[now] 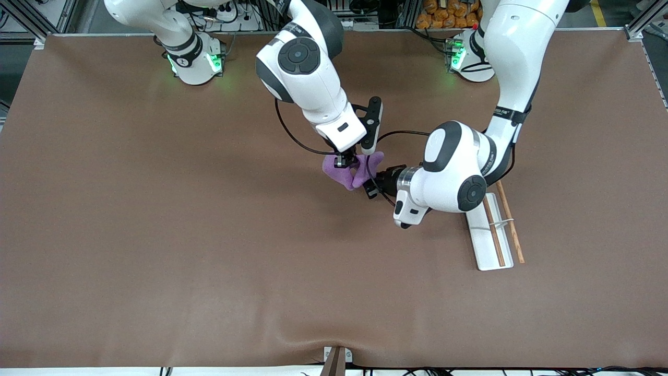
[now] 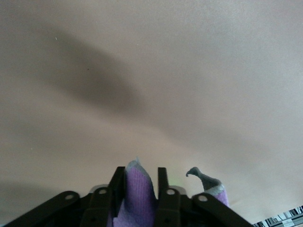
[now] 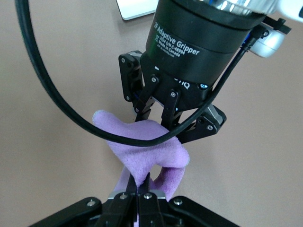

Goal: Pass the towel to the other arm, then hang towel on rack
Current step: 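Close the left gripper on the towel and open the right gripper, then carry the towel over the rack with the left gripper while the right gripper retracts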

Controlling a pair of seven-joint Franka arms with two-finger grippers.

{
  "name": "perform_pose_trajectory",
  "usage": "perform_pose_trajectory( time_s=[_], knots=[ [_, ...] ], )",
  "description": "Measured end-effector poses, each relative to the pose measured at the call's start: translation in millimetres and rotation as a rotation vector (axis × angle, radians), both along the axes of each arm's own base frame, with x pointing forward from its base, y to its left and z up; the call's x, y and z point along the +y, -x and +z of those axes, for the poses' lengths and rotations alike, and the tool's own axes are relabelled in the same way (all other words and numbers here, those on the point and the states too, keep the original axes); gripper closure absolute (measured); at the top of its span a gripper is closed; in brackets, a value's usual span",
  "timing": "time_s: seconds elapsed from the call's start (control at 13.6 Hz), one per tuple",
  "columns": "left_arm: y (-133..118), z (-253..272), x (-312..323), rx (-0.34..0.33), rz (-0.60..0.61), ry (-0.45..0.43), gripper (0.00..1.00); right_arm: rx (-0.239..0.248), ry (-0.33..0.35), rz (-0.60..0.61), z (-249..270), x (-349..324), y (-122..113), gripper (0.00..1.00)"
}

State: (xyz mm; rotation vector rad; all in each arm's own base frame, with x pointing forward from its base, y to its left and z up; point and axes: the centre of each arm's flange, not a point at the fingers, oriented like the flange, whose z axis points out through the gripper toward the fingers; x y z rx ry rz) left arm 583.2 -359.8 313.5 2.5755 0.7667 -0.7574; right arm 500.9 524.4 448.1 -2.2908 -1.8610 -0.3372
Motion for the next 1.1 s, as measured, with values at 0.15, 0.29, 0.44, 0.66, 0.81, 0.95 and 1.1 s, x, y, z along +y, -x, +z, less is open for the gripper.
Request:
perform_pose_trajectory(
  time_s=[0.15, 0.29, 0.44, 0.66, 0.81, 0.95, 1.1],
  knots=[
    [-1, 2, 0, -0.003, 0.000, 0.002, 0.84, 0.000, 0.000, 0.000, 0, 0, 0, 0.98],
    [-2, 6, 1, -0.011, 0.002, 0.005, 0.89, 0.000, 0.000, 0.000, 0, 0, 0, 0.98],
    [-4, 13, 3, -0.021, 0.006, 0.009, 0.91, 0.000, 0.000, 0.000, 0, 0, 0, 0.98],
    [-8, 25, 8, -0.039, 0.015, 0.013, 0.94, 0.000, 0.001, -0.001, 0, 0, 0, 0.98],
    [-11, 31, 13, -0.053, 0.016, 0.018, 0.97, 0.000, 0.001, -0.002, 0, -1, -1, 0.81],
    [-15, 39, 23, -0.073, -0.004, 0.025, 0.97, -0.001, 0.002, -0.003, 0, -1, -1, 0.59],
    [-21, 56, 46, -0.106, -0.048, 0.015, 0.97, -0.002, 0.003, -0.010, 0, -4, -4, 0.36]
  ],
)
